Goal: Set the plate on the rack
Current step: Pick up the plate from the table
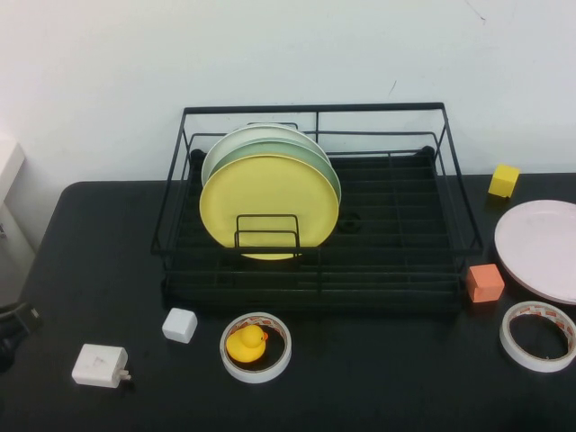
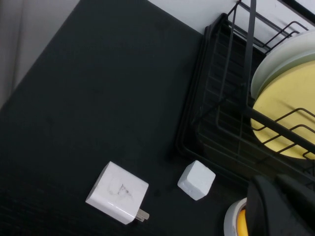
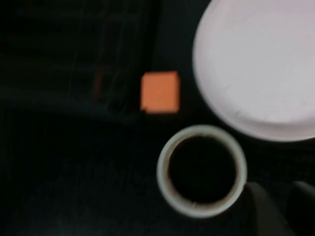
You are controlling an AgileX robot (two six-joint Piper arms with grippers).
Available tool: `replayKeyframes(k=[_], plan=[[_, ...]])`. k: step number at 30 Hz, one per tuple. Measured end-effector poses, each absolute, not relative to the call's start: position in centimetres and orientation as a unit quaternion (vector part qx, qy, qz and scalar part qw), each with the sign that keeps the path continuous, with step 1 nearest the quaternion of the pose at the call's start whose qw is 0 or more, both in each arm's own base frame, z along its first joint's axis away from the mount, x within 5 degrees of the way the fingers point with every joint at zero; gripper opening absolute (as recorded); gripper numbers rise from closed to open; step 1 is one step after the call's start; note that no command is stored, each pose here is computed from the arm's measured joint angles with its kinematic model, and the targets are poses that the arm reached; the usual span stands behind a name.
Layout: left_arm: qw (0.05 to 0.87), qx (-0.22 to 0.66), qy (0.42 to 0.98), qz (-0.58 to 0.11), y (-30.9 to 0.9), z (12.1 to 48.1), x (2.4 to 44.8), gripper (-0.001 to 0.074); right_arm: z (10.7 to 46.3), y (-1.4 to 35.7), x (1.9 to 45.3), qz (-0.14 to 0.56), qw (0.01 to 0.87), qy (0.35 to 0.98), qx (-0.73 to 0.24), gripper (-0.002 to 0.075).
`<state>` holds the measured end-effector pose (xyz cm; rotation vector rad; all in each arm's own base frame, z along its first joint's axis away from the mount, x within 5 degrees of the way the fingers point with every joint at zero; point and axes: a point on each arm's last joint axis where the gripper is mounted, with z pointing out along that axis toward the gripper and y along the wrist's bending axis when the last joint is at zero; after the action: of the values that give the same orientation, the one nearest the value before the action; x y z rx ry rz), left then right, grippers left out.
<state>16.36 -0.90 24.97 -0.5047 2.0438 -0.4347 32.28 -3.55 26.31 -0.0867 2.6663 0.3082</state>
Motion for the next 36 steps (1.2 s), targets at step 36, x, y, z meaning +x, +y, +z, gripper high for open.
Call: replayKeyframes(k=[36], plan=[[0.471,-0.215,0.835,-0.186,-1.0,24.9,16.3,-0.0002,8.9,-10.7,39.4,0.125,0.179,0.955,0.203,0.0398]])
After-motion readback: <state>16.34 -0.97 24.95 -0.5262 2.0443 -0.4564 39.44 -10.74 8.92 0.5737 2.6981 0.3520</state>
